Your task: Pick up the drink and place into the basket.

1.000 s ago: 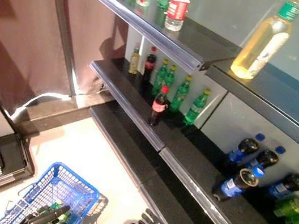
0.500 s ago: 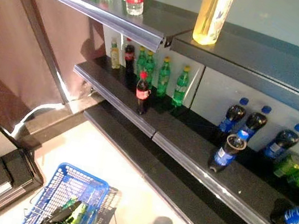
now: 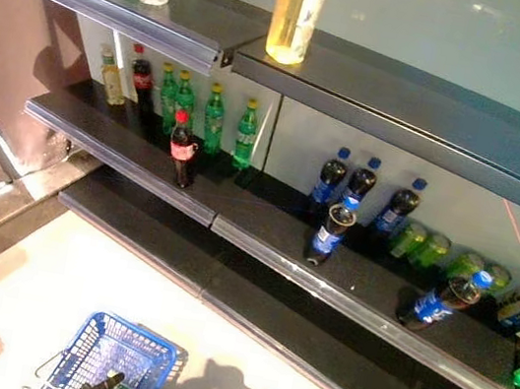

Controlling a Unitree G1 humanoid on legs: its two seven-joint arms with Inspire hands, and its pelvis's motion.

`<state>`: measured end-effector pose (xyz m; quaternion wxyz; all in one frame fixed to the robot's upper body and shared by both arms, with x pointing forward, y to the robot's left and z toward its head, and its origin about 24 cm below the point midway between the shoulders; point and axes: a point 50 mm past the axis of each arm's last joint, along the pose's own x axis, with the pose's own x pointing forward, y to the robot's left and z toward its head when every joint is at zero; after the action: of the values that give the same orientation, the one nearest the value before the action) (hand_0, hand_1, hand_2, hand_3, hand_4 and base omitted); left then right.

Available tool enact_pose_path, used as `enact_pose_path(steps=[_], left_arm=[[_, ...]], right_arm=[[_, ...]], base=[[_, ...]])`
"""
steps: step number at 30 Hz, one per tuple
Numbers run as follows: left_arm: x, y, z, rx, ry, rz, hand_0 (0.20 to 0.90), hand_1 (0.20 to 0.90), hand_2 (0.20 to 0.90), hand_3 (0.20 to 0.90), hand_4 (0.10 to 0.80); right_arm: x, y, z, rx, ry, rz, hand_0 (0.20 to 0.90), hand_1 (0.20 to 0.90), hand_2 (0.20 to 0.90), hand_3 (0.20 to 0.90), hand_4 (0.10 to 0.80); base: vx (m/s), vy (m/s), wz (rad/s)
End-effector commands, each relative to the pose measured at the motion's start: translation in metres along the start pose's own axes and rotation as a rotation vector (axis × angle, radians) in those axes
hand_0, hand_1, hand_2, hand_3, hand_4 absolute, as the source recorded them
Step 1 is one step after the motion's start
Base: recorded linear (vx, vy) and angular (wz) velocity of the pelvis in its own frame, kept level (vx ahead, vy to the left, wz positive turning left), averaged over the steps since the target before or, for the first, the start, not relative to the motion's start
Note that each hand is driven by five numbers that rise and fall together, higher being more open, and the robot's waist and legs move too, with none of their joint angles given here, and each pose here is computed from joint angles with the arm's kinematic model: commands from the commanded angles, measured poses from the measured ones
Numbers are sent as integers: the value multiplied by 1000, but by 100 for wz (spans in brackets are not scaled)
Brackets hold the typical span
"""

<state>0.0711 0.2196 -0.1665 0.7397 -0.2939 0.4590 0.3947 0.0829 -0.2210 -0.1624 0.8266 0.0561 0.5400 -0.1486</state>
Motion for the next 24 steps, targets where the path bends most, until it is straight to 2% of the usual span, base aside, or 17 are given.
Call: enact_pose_path(steps=[1, 5, 12, 17, 20, 24], left_arm=[[1, 6, 57, -32, -227, -6, 300, 300, 300, 200, 100], [0, 4, 67, -78, -270, 7, 300, 300, 300, 200, 100], [1, -2, 59, -148, -254, -17, 300, 300, 300, 200, 100], [0, 1, 45, -194, -228, -30, 300, 300, 300, 200, 100], [-2, 17, 32, -235, -206, 24, 300, 300, 300, 200, 100], [-3, 31, 24, -258, -189, 61, 300, 300, 300, 200, 100]], right_arm=[[-1, 5, -9, -170, 26, 7, 900, 900, 900, 900, 800], [-2, 2, -9, -167, 47, 6, 900, 900, 900, 900, 800], [-4, -16, -20, -108, 82, -15, 900, 900, 900, 900, 800], [-2, -20, -11, -177, 76, 2, 900, 900, 900, 900, 800], [-1, -13, -10, -215, 86, 19, 900, 900, 900, 900, 800], [0, 0, -8, -302, 69, 28, 900, 900, 900, 900, 800]], base=[[-258, -674, -67], [-136, -612, -77], [-65, -517, -47], [-12, -180, -44], [152, -135, -39], [154, -107, -115]])
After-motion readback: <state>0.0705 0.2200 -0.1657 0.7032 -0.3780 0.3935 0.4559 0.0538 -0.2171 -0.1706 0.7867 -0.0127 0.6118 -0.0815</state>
